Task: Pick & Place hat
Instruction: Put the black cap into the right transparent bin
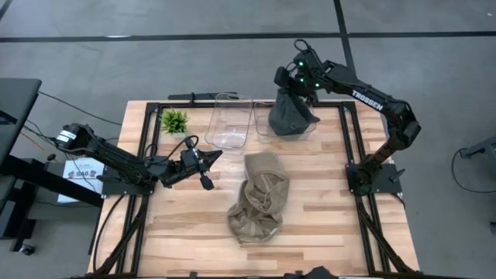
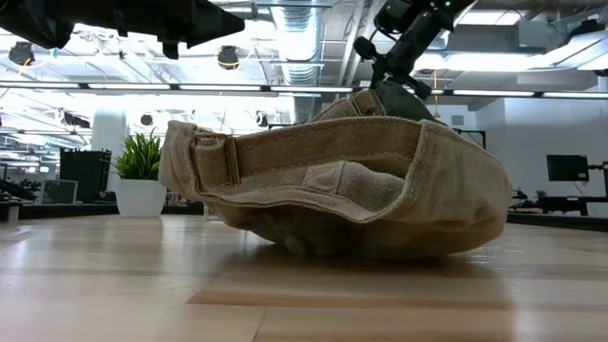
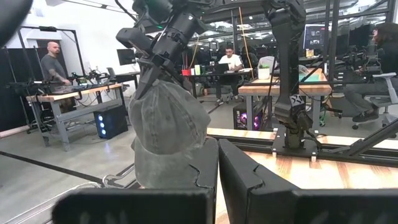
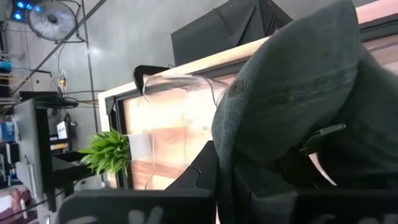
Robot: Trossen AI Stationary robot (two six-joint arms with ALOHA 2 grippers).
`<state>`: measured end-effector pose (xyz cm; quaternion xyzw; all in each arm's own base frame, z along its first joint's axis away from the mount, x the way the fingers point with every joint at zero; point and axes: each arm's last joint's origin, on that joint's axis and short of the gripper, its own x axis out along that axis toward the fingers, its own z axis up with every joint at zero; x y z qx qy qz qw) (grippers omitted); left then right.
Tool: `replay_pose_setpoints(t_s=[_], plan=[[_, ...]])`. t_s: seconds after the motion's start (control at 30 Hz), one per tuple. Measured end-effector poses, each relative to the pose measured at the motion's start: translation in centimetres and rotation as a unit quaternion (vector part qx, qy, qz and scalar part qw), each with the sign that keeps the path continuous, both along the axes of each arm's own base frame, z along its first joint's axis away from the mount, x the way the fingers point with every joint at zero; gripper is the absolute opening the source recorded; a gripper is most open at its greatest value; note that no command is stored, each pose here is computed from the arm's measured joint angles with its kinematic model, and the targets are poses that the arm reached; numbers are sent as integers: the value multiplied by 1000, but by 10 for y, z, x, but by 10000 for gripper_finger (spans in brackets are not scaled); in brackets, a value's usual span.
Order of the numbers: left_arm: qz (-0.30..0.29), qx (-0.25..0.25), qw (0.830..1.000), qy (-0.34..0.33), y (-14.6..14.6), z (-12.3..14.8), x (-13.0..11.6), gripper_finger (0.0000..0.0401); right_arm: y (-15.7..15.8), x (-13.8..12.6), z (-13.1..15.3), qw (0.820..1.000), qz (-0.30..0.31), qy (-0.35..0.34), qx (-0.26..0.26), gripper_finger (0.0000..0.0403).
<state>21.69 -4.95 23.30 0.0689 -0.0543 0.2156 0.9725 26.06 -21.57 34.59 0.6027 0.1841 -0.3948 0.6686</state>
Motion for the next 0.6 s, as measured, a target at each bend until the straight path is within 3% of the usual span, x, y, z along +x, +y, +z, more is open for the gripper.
replay_pose_setpoints(t_s=[0.33, 0.6], plan=[[0, 0, 1000, 0, 0, 0, 0, 12, 13, 10, 0, 999, -14, 28, -35, 1], [0, 0, 1000, 0, 0, 0, 0, 12, 12, 10, -6, 999, -15, 32, -33, 1]])
